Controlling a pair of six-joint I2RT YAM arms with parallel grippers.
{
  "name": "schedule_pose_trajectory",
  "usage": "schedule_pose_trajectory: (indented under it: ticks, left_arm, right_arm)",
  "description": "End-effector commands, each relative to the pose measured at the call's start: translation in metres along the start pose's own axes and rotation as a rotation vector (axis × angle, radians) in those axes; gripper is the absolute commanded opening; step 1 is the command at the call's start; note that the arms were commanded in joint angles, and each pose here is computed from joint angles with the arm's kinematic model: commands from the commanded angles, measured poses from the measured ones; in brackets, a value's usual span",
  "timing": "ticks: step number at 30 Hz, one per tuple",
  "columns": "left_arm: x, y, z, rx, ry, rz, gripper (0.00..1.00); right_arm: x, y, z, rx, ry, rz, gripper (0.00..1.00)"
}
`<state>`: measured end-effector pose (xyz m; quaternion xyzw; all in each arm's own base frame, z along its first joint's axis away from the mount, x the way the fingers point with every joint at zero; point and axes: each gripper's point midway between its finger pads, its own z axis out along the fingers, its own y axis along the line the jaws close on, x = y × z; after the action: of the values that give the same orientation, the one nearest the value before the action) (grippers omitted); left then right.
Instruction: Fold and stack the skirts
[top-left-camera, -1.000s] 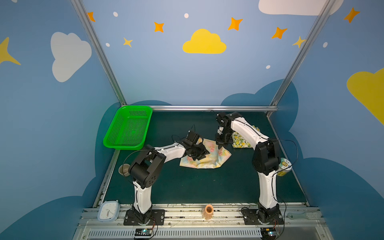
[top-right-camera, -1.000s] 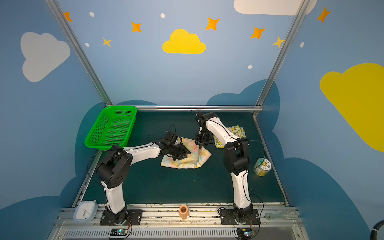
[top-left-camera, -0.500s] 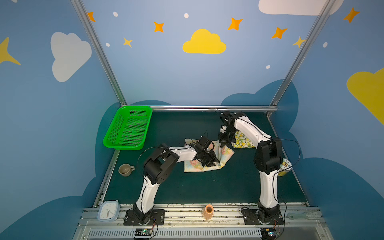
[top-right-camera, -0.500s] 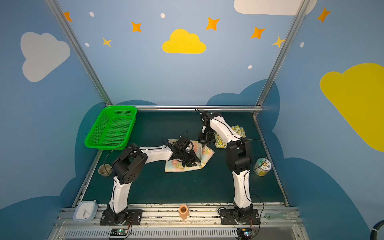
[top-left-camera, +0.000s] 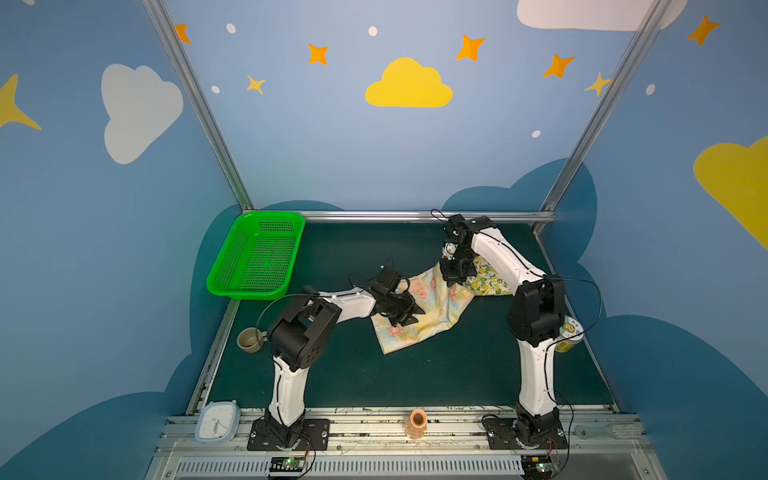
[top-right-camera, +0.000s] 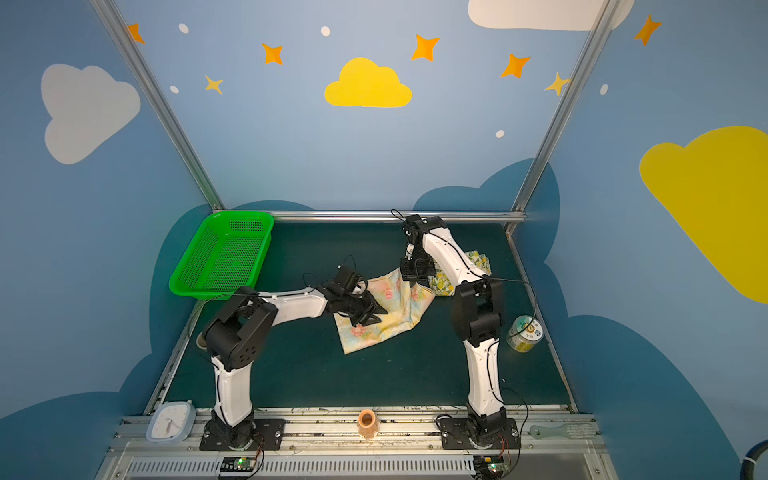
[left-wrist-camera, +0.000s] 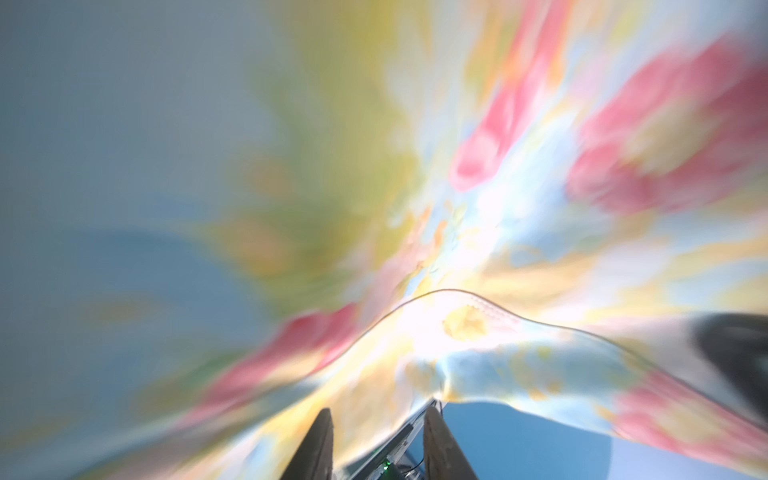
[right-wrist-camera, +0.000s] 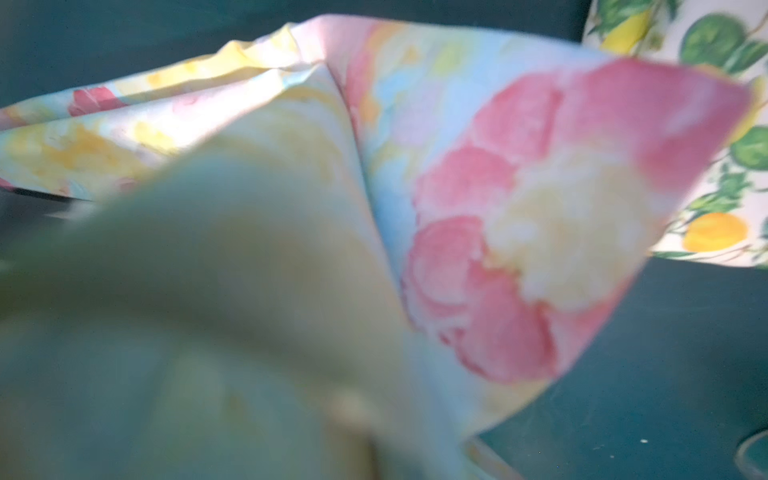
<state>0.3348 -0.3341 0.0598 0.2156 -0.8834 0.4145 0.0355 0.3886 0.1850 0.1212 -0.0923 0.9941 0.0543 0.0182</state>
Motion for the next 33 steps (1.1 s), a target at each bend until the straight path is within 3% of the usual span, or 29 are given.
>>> schedule_pose_trajectory:
  ticks: [1,6,18,25,33]
  left_arm:
    - [-0.007,0.017,-0.033,-0.053,-0.030,0.033,0.37]
    - [-0.009,0.044,-0.047,-0.117,-0.039,0.046,0.38]
    - [-0.001,0.077,-0.008,-0.147,-0.005,0.013,0.36]
    - [0.012,0.085,0.013,-0.139,0.021,-0.007,0.35]
    - [0.021,0.097,0.026,-0.138,0.028,-0.036,0.35]
  right_arm:
    - [-0.006,-0.006,-0.016,0.061,-0.048,-0.046,0.00]
    - [-0.011,-0.004,-0.022,0.100,-0.076,-0.089,0.00]
    - [-0.013,0.021,-0.026,0.181,-0.088,-0.157,0.00]
    - [0.002,0.046,-0.014,0.141,-0.040,-0.096,0.00]
    - [0.023,0.089,0.008,-0.031,0.038,0.012,0.00]
